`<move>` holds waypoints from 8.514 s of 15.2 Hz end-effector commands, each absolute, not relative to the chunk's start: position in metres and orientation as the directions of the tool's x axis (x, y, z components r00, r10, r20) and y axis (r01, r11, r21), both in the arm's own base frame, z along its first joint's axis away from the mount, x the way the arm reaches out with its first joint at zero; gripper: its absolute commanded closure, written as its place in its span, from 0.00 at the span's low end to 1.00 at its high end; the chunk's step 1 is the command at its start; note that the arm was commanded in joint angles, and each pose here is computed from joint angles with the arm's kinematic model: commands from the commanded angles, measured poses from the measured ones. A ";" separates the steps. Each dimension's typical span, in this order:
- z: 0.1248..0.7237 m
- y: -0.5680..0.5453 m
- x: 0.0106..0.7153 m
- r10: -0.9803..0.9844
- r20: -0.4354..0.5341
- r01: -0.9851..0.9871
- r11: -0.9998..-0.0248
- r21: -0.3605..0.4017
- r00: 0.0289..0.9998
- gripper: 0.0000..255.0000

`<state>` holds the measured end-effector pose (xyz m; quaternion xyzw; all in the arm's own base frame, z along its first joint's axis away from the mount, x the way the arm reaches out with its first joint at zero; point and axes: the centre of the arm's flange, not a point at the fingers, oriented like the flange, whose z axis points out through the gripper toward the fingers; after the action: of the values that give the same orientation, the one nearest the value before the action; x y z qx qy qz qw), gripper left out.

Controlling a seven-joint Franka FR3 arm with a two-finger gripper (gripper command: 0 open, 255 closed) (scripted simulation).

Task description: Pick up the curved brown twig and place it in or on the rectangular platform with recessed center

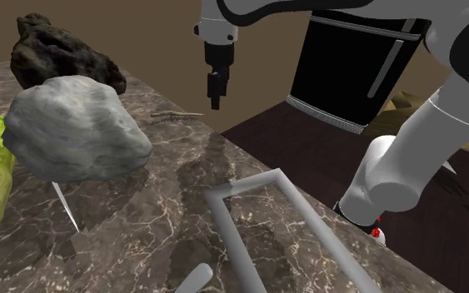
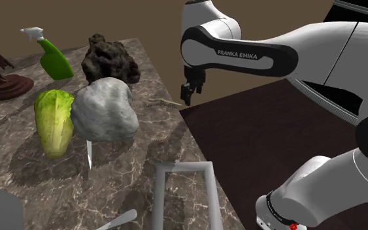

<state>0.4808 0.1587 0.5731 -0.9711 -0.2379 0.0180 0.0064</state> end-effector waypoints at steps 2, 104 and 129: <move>0.576 0.190 0.505 0.508 -0.014 0.508 -0.861 -0.008 0.861 0.00; 0.693 0.405 0.114 0.604 0.021 0.604 -0.797 0.026 0.796 1.00; 0.671 0.405 0.113 0.604 0.021 0.604 -0.797 0.026 0.796 0.00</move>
<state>0.1149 0.4048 0.6614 -0.9477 -0.3189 -0.0141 -0.0088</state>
